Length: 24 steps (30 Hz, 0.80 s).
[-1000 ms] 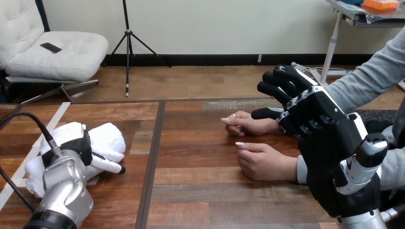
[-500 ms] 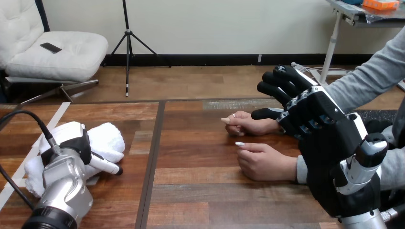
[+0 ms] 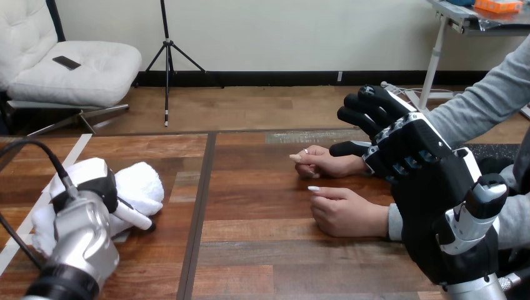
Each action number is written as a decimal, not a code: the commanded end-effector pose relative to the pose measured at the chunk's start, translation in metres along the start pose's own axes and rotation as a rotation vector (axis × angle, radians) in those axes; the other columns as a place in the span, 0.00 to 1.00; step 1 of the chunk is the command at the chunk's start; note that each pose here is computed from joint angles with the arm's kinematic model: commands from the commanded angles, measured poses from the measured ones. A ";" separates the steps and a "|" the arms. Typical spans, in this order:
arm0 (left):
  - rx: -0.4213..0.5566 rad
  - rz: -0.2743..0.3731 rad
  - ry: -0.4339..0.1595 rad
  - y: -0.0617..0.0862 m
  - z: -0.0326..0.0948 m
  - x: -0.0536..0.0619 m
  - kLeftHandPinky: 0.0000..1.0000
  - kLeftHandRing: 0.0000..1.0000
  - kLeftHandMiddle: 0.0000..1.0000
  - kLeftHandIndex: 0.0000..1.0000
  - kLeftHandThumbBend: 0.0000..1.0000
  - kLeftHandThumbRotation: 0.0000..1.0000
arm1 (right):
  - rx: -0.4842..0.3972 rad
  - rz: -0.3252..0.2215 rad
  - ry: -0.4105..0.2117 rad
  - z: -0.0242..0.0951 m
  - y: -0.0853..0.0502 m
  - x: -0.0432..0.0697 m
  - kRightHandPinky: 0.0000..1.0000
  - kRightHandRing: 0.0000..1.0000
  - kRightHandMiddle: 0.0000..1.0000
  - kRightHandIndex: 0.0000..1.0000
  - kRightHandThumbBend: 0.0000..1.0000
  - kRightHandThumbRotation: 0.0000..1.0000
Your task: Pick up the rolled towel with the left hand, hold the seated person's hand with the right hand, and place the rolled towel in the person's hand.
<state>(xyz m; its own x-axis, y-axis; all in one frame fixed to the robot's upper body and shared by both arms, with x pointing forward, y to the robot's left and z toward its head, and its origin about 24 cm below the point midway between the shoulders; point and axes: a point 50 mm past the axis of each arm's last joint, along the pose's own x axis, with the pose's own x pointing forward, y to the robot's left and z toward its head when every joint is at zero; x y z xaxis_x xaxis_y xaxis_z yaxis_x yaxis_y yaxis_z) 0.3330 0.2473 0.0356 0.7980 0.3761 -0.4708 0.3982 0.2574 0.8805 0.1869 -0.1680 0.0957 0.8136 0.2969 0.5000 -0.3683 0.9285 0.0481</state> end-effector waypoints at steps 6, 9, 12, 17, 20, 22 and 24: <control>0.023 -0.038 0.026 0.009 -0.002 0.005 0.73 0.79 0.80 0.81 0.96 0.26 | -0.036 0.034 -0.089 0.014 -0.001 0.013 0.66 0.84 0.84 0.82 1.00 1.00; 0.031 -0.047 0.033 0.010 -0.003 0.006 0.63 0.76 0.80 0.80 0.97 0.25 | -0.035 0.035 -0.090 0.014 -0.001 0.013 0.66 0.85 0.85 0.82 1.00 1.00; 0.029 -0.051 0.036 0.012 -0.002 0.007 0.56 0.73 0.79 0.79 0.96 0.24 | -0.034 0.036 -0.089 0.014 -0.002 0.013 0.66 0.85 0.85 0.82 1.00 1.00; 0.018 -0.051 0.034 0.014 -0.001 0.007 0.43 0.61 0.68 0.70 0.93 0.22 | -0.033 0.034 -0.089 0.015 -0.002 0.013 0.66 0.85 0.85 0.83 1.00 1.00; 0.003 -0.048 0.031 0.016 -0.001 0.007 0.39 0.56 0.63 0.66 0.92 0.19 | -0.030 0.033 -0.090 0.015 -0.001 0.013 0.66 0.85 0.85 0.83 1.00 1.00; -0.002 -0.046 0.030 0.017 -0.001 0.008 0.37 0.53 0.61 0.64 0.90 0.16 | -0.030 0.035 -0.090 0.015 -0.001 0.013 0.66 0.85 0.85 0.83 1.00 1.00; -0.006 -0.045 0.031 0.018 -0.001 0.008 0.36 0.51 0.58 0.62 0.89 0.13 | -0.030 0.035 -0.091 0.015 -0.001 0.013 0.66 0.85 0.85 0.83 1.00 1.00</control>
<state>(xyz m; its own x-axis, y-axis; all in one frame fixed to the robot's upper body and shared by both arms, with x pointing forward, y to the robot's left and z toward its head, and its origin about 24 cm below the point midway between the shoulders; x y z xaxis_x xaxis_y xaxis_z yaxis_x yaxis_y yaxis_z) 0.3390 0.2568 0.0395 0.7580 0.3951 -0.5191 0.4412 0.2756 0.8540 0.1868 -0.1696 0.0961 0.8122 0.3096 0.4944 -0.3735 0.9270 0.0331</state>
